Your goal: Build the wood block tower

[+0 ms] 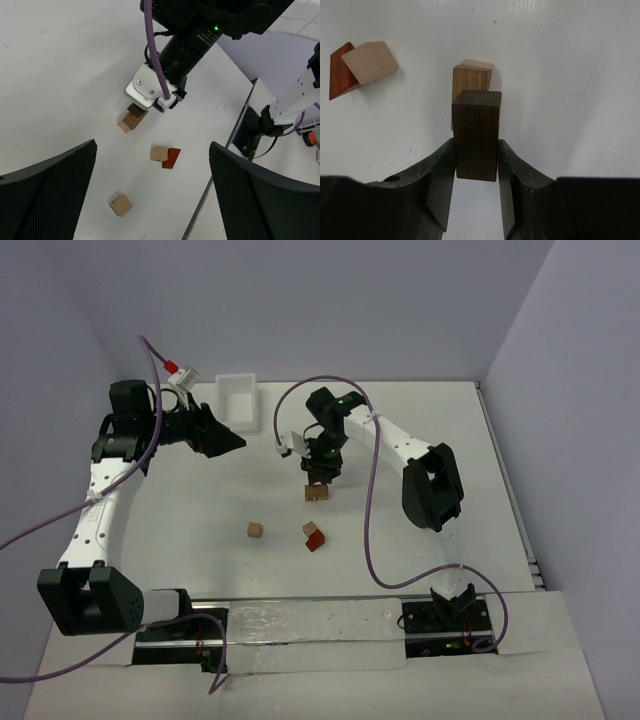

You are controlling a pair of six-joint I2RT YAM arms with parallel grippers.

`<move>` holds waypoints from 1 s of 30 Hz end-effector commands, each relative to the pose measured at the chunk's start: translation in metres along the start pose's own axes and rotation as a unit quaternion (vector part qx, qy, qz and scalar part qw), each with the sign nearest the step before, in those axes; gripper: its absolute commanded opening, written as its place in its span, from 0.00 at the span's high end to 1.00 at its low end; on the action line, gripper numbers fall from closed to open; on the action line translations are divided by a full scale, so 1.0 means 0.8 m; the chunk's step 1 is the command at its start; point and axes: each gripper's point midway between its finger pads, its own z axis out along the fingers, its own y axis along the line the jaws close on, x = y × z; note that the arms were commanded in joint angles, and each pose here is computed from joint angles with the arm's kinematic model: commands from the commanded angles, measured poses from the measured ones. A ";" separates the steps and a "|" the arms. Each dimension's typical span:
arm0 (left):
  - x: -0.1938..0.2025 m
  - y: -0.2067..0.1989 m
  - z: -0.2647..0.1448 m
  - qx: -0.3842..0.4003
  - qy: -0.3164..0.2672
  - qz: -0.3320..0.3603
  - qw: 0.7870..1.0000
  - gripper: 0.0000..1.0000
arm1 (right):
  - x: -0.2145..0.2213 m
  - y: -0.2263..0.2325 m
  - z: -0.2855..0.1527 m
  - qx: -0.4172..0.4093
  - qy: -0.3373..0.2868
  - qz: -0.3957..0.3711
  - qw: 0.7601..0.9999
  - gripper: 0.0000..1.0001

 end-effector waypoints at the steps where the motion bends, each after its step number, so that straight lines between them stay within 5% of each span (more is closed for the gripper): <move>1: -0.009 -0.001 0.001 0.006 -0.012 0.020 1.000 0.01 | -0.021 -0.003 -0.006 0.009 -0.023 -0.005 1.000 0.83; 30: -0.004 -0.001 0.004 0.020 -0.008 0.014 1.000 0.01 | -0.019 0.006 0.012 0.009 -0.015 0.014 1.000 0.79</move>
